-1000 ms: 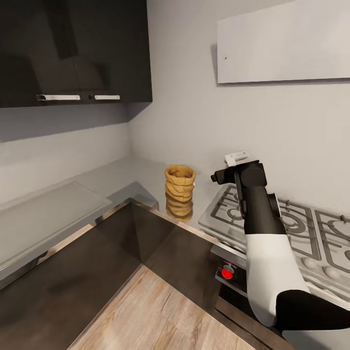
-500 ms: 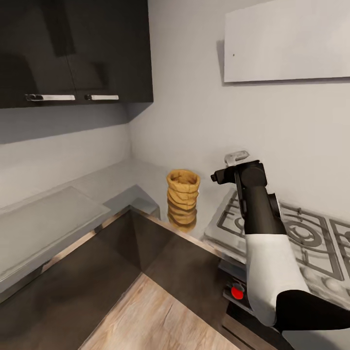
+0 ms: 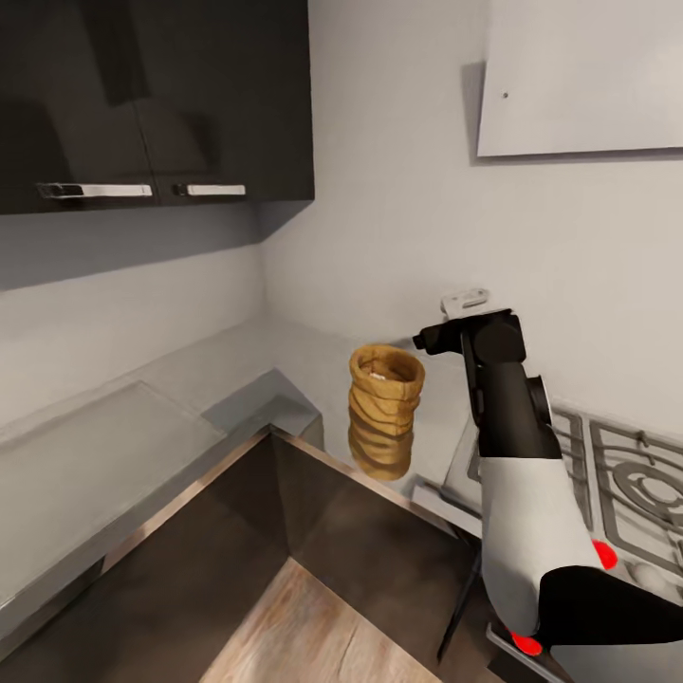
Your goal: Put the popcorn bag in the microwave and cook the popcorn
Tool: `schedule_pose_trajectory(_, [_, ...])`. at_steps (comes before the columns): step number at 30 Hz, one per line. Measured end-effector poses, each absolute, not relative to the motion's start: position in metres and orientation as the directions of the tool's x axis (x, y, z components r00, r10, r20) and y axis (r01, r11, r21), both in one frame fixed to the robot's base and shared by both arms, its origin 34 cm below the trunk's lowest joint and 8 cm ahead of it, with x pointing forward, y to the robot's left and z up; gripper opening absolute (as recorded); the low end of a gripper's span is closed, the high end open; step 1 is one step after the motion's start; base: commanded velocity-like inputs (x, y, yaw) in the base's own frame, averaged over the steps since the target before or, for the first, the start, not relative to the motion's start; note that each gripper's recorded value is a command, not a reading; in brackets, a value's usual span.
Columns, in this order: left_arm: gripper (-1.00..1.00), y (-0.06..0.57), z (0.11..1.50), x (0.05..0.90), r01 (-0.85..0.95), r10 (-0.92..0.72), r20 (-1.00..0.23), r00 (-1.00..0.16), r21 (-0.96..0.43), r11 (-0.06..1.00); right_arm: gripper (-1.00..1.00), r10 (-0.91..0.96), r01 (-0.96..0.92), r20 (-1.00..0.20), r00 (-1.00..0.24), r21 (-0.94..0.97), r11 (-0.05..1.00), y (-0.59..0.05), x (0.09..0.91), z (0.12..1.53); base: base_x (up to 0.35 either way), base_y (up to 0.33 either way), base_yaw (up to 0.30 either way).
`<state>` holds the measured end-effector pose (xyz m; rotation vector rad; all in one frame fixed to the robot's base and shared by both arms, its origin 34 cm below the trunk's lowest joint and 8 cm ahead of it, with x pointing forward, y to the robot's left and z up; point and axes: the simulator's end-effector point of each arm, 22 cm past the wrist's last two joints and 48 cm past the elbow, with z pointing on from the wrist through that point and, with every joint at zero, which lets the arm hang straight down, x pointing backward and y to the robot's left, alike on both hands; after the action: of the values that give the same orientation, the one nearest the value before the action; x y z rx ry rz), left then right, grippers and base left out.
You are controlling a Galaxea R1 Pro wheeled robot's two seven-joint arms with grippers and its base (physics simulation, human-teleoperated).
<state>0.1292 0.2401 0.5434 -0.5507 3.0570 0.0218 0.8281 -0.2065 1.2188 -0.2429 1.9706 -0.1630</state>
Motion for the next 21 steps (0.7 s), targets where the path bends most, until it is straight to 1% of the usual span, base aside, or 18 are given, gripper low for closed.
schedule_pose_trajectory(5, [1.00,0.240,0.543,0.127,-0.348,-0.347,-0.031,-0.937,0.010,0.938,1.00,-0.246,-0.100,-0.885,-0.395,-0.225,0.969,-0.205,0.831,1.213,0.040,0.036,0.000])
schedule_pose_trajectory(21, [1.00,0.240,0.544,0.117,-0.350,-0.350,-0.007,-0.937,0.020,0.937,1.00,-0.244,-0.111,-0.869,-0.430,-0.218,0.970,-0.205,0.839,1.189,0.001,0.001,0.000])
